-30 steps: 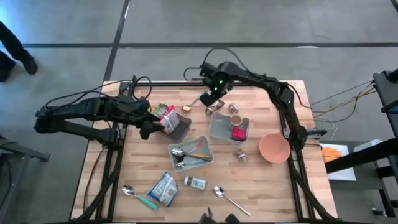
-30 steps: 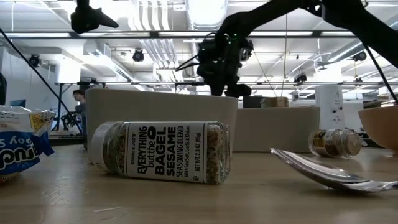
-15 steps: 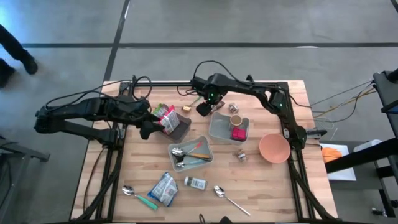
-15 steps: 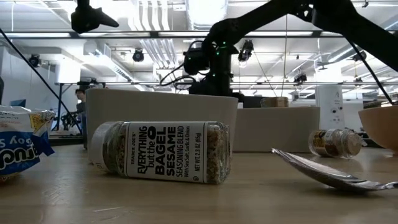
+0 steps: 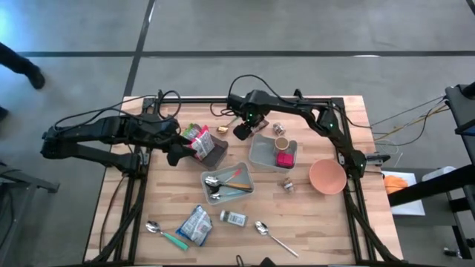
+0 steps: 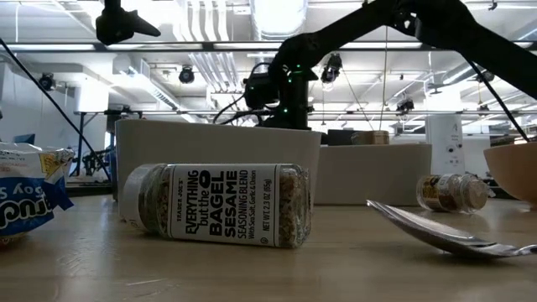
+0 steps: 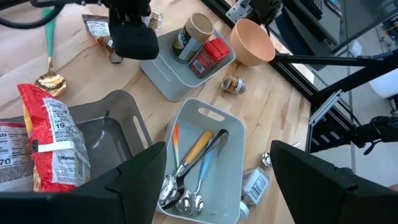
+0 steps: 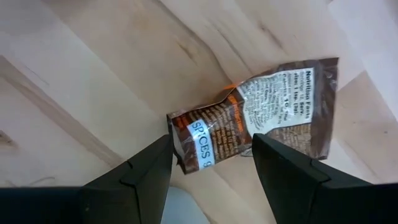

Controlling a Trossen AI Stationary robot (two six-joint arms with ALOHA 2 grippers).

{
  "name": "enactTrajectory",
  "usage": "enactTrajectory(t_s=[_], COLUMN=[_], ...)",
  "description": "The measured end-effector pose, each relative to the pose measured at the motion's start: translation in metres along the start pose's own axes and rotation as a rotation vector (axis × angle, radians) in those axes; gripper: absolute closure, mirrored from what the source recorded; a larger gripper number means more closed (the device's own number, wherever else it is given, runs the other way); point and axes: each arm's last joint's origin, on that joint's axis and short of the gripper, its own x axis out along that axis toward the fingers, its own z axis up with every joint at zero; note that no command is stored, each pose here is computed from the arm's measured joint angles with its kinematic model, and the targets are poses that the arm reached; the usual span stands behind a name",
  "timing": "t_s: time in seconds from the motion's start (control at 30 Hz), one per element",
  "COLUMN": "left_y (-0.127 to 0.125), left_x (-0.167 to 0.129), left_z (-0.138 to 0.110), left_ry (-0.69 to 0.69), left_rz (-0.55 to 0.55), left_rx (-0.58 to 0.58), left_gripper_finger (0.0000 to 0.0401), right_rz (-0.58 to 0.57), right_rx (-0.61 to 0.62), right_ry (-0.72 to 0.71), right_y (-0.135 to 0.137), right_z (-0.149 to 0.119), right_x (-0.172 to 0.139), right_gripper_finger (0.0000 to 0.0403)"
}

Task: Pick & Place Food Item
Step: Put the orange seasoning pack into the top gray bin

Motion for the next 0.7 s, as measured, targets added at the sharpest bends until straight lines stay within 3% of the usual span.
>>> enactTrajectory(t_s=[0.33, 0.63, 0.7], left_y=[0.0, 0.0, 0.0], left_x=[0.0, 0.0, 0.0], left_z=[0.0, 0.0, 0.0], left_ry=[0.0, 0.0, 0.0], left_rz=[0.0, 0.0, 0.0], left_rx=[-0.015, -0.018, -0.019], left_gripper_finger=[0.0109, 0.0109, 0.0109], right_rz=[-0.017, -0.012, -0.011], right_rx=[-0.018, -0.073, -0.086], right_ry=[0.049, 0.045, 0.042], right_y=[0.003, 0.004, 0.004], right_z=[-0.001, -0.001, 0.0], right_x=[0.017, 0.017, 0.016], right_gripper_finger=[0.0196, 0.0358, 0.0364])
